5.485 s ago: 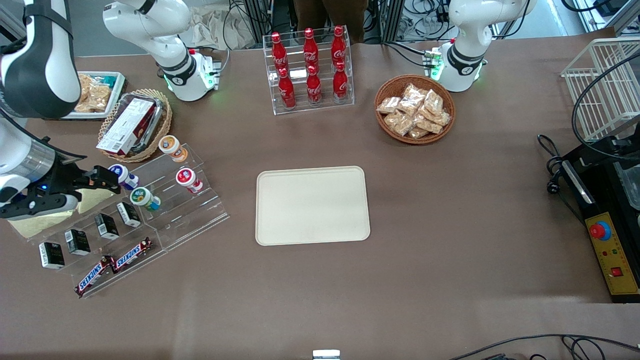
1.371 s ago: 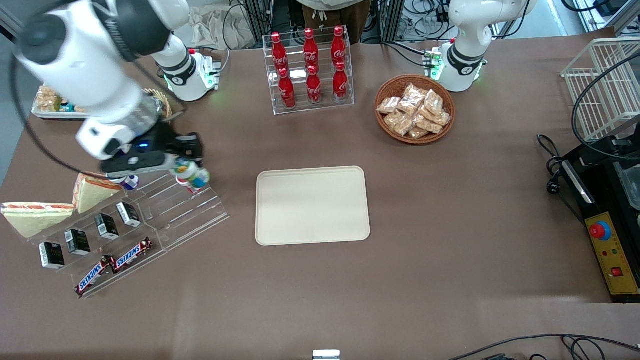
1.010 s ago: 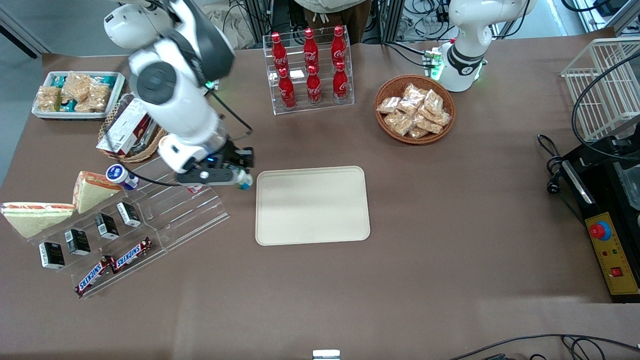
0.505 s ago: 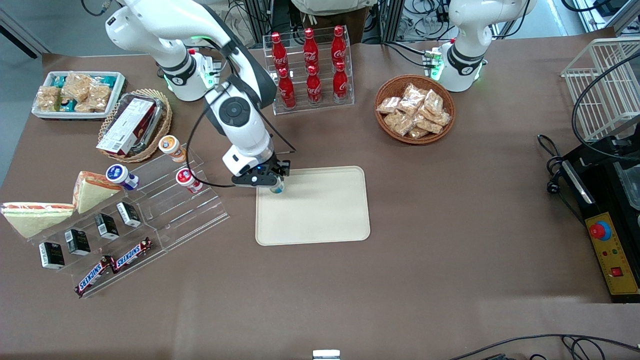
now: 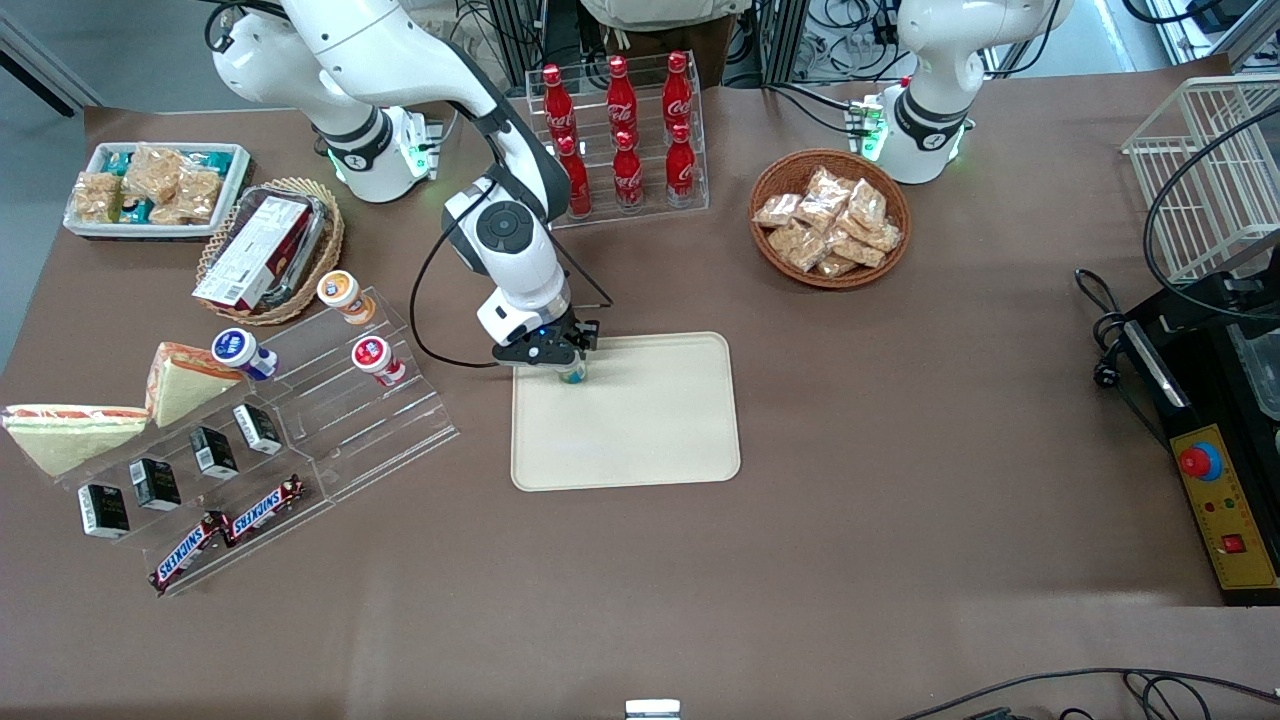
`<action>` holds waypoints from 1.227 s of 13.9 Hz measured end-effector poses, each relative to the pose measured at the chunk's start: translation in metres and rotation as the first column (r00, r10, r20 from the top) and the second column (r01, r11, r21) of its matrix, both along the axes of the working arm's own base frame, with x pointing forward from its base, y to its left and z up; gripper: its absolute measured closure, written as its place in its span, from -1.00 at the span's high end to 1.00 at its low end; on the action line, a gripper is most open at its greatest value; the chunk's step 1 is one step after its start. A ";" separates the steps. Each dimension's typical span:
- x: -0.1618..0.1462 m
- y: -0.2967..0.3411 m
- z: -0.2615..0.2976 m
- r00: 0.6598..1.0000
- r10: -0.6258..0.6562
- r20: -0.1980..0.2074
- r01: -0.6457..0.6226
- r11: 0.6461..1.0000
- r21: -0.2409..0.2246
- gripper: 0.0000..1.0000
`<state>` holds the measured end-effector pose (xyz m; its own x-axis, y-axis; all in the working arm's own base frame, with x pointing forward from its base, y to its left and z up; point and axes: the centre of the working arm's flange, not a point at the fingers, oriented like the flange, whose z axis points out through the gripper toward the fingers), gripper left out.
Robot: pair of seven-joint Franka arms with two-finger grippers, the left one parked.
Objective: Place green gum on tray
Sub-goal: 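Carry the green gum bottle over the cream tray and lower it, then open the right gripper to release the bottle and raise it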
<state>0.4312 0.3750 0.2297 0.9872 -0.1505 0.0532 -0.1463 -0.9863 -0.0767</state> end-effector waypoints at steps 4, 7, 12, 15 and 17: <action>0.004 -0.004 0.000 1.000 -0.013 0.002 0.013 1.000 -0.002 0.98; 0.014 -0.006 0.013 0.999 -0.027 0.024 0.026 1.000 0.014 1.00; 0.072 -0.013 0.131 1.000 -0.009 0.011 0.009 1.000 -0.003 1.00; 0.106 -0.035 0.229 1.000 0.018 0.024 -0.018 1.000 -0.005 1.00; 0.117 -0.060 0.285 0.998 0.032 0.060 -0.033 0.999 0.010 1.00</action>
<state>0.5479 0.3150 0.5144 0.9867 -0.1191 0.1109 -0.1088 -0.9895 -0.0952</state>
